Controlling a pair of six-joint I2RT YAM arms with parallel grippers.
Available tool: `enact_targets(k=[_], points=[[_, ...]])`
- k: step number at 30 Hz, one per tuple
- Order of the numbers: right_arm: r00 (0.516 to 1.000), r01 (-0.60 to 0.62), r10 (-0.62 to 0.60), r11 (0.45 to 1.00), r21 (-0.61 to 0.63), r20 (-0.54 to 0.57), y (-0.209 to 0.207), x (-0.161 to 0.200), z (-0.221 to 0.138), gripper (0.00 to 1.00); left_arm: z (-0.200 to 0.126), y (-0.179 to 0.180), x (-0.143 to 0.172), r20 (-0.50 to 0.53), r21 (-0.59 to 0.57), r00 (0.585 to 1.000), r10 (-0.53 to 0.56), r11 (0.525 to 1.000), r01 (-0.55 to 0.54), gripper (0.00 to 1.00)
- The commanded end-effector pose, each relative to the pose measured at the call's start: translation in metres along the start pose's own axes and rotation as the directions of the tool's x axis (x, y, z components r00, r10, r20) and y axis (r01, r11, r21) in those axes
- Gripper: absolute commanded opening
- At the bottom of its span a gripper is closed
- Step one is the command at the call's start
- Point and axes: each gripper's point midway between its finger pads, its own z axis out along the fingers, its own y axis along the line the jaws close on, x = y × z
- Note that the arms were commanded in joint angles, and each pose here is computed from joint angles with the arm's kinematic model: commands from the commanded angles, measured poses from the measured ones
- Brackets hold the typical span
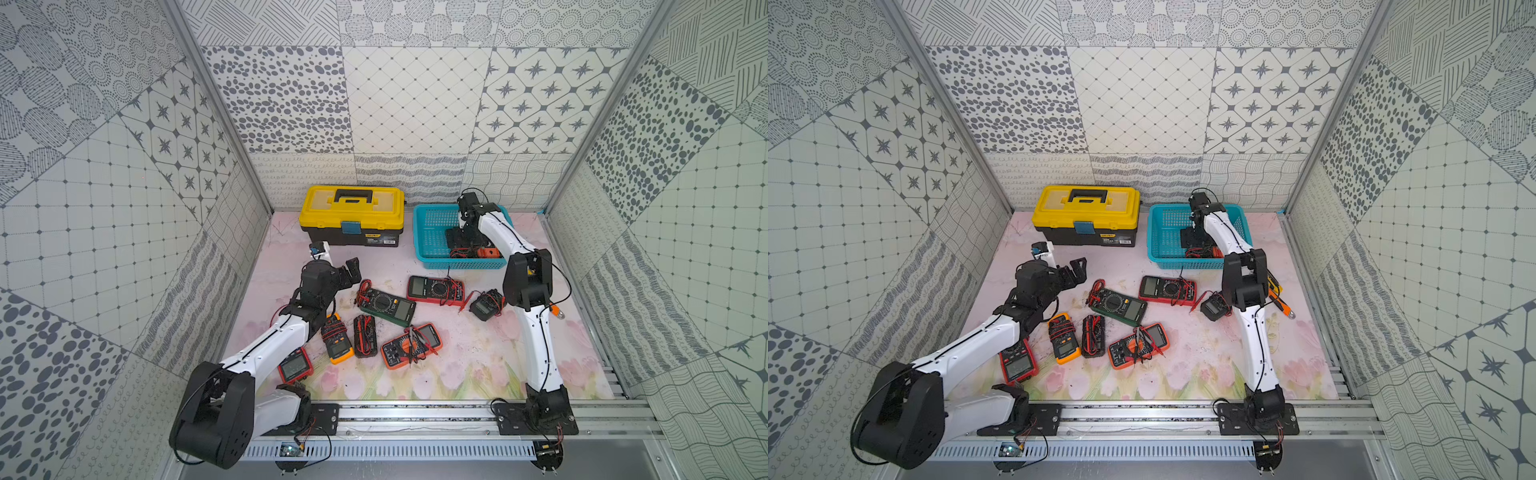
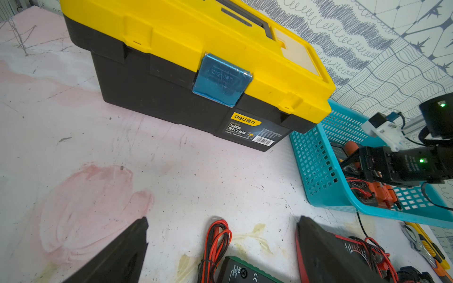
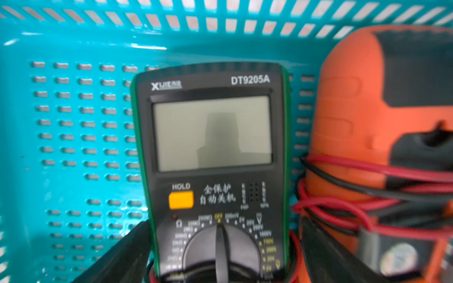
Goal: Put the multimeter into the basket
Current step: Place the multimeter in the basket, then adjust the multimeter at the center of the board.
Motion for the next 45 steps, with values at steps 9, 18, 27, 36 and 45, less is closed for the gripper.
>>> enact_targets(k=[9,18,27,36,45], points=[[0.967,0.133,-0.133,0.991,0.015,0.217,0.027,-0.007,-0.126,0.98,-0.004,0.002,-0.01,0.035,-0.021,0.999,0.032,0.999,-0.031,0.99],[0.865,0.453,-0.404,0.884,-0.114,0.298,0.103,0.089,-0.177,0.98,-0.002,0.002,-0.007,0.026,-0.018,0.999,0.027,0.999,-0.027,0.99],[0.744,0.666,-0.615,0.716,-0.212,0.262,0.133,0.176,-0.157,0.98,-0.002,0.001,-0.009,0.031,-0.017,0.999,0.024,1.0,-0.024,0.99],[0.665,0.747,-0.72,0.65,-0.14,0.201,0.138,0.164,-0.114,0.97,-0.005,0.001,-0.01,0.034,-0.016,0.999,0.021,1.0,-0.02,0.99],[0.579,0.811,-0.783,0.581,-0.066,0.227,0.148,0.146,-0.091,0.97,-0.006,0.002,-0.011,0.039,-0.025,0.999,0.029,0.999,-0.028,0.99]])
